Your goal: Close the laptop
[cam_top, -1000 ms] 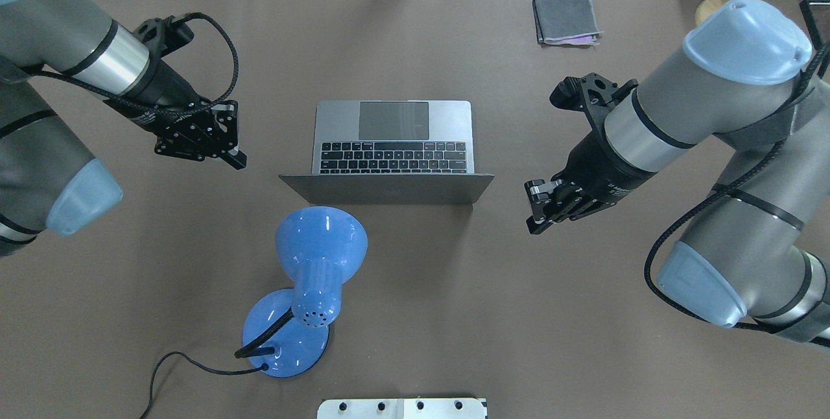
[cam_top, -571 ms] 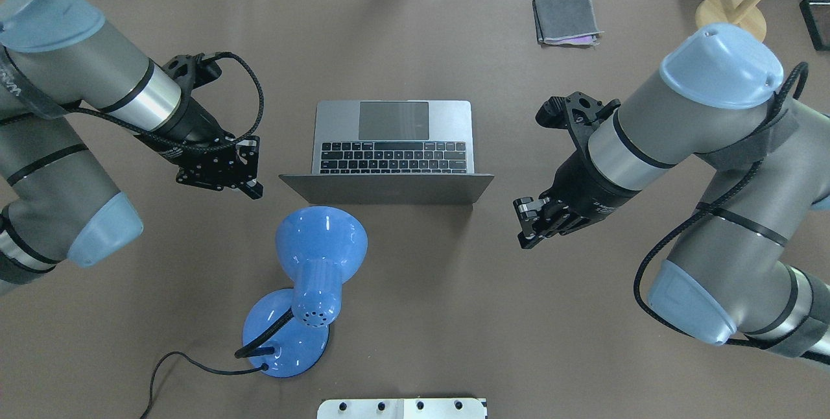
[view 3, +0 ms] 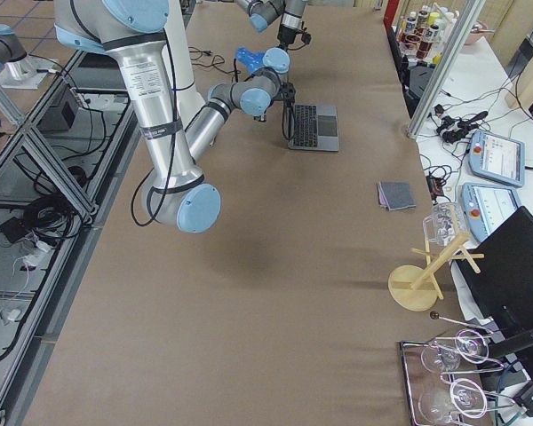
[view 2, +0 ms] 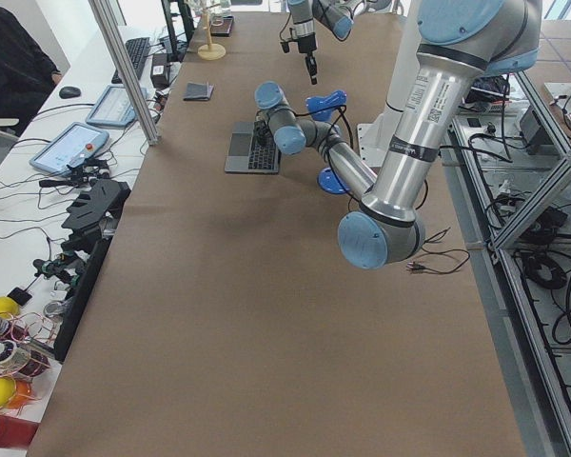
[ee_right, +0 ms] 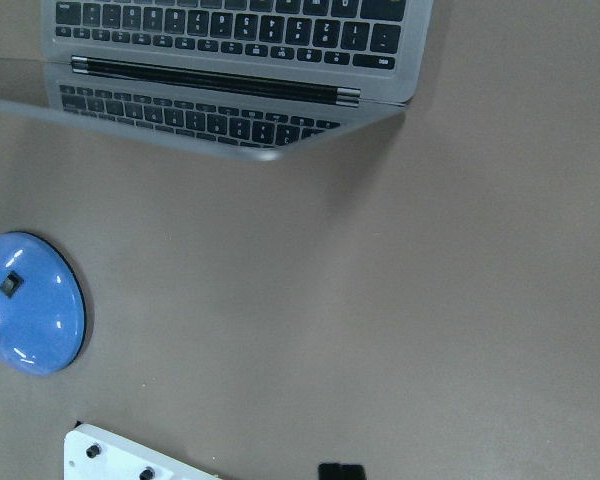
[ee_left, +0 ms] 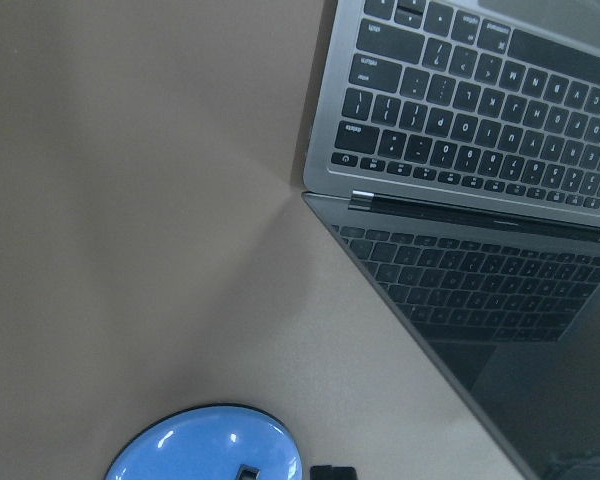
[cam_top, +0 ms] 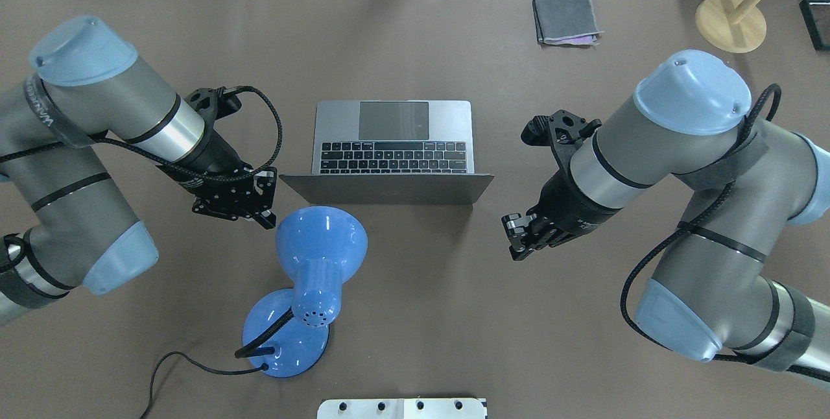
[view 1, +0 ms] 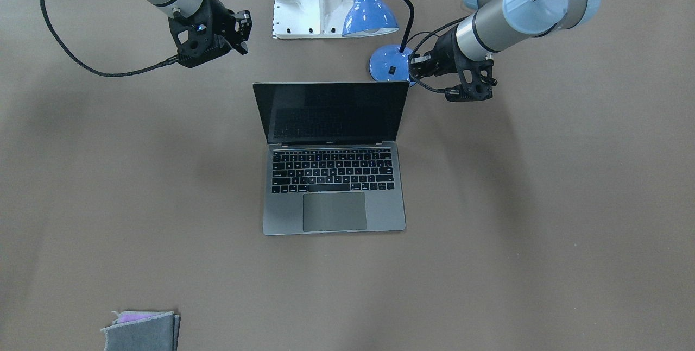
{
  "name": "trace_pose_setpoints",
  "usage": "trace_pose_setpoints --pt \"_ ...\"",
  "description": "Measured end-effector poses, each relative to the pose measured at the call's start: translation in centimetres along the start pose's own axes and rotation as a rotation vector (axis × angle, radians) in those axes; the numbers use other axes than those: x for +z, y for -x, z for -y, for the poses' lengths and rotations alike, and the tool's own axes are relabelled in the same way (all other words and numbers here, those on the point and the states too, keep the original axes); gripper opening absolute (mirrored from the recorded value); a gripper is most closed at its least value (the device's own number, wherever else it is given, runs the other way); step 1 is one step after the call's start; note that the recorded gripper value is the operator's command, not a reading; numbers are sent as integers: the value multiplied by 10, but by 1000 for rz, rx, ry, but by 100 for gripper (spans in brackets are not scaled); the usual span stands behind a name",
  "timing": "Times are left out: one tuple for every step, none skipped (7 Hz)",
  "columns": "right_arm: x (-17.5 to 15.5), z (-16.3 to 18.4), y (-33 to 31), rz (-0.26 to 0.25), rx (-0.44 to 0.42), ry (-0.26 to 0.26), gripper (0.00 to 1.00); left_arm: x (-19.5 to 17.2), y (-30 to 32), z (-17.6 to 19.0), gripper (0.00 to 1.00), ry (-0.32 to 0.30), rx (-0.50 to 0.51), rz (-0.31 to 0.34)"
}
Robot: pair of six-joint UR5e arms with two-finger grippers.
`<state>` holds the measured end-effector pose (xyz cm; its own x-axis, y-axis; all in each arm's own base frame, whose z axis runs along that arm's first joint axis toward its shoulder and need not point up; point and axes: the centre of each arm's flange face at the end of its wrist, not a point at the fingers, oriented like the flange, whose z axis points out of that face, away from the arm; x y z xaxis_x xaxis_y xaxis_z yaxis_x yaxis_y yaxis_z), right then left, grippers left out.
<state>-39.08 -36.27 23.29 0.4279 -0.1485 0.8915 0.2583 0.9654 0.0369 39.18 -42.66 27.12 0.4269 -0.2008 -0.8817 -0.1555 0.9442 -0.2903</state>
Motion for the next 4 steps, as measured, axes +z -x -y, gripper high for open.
trace_pose_setpoints --pt "3 2 6 1 -7 -4 0 4 -2 -2 0 7 -1 2" --pt "8 6 12 -2 -13 -8 0 8 -5 -4 0 12 2 3" --pt "13 11 18 -7 -17 -15 0 14 -8 -7 0 18 8 5" --pt "17 17 24 -10 -21 -22 0 20 -13 -11 0 24 12 8"
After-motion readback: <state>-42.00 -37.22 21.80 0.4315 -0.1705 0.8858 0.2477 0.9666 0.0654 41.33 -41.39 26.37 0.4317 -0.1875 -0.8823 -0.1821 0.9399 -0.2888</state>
